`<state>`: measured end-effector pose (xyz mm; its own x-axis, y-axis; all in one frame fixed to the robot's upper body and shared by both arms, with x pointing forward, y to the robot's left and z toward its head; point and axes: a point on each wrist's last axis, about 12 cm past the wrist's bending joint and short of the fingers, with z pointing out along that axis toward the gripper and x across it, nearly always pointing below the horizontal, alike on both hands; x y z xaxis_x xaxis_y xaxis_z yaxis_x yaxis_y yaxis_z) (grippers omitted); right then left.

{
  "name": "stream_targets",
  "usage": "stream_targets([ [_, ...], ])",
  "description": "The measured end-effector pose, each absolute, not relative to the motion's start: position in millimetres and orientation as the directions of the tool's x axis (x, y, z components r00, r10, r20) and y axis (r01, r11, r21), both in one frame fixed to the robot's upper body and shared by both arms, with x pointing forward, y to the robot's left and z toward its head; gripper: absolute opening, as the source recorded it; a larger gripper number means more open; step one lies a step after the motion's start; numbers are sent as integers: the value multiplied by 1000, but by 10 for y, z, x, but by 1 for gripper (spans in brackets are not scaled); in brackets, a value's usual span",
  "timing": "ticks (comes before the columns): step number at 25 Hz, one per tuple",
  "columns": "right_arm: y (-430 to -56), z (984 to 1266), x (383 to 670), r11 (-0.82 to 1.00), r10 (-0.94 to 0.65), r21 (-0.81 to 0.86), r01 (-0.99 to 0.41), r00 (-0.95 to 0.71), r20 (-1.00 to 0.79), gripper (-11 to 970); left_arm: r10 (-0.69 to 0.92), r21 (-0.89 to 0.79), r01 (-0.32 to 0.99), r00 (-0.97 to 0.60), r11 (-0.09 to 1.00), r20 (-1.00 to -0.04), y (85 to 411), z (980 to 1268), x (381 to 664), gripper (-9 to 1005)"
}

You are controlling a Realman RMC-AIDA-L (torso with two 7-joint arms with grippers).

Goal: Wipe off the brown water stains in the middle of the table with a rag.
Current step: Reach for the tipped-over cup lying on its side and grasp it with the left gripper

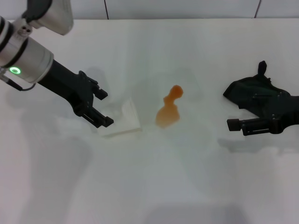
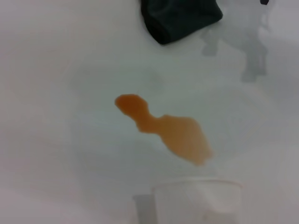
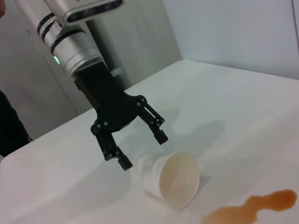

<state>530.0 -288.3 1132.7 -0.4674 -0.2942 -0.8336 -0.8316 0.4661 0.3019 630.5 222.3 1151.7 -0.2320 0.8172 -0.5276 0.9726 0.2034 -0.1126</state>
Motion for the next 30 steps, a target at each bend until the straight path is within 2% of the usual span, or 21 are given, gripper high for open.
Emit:
stream_targets([
  [30,-2895,11337,5303,470,-290,300,-830,-466,-836,872,847,-77,987,-162,143,-505,1949,11449,6348,872],
])
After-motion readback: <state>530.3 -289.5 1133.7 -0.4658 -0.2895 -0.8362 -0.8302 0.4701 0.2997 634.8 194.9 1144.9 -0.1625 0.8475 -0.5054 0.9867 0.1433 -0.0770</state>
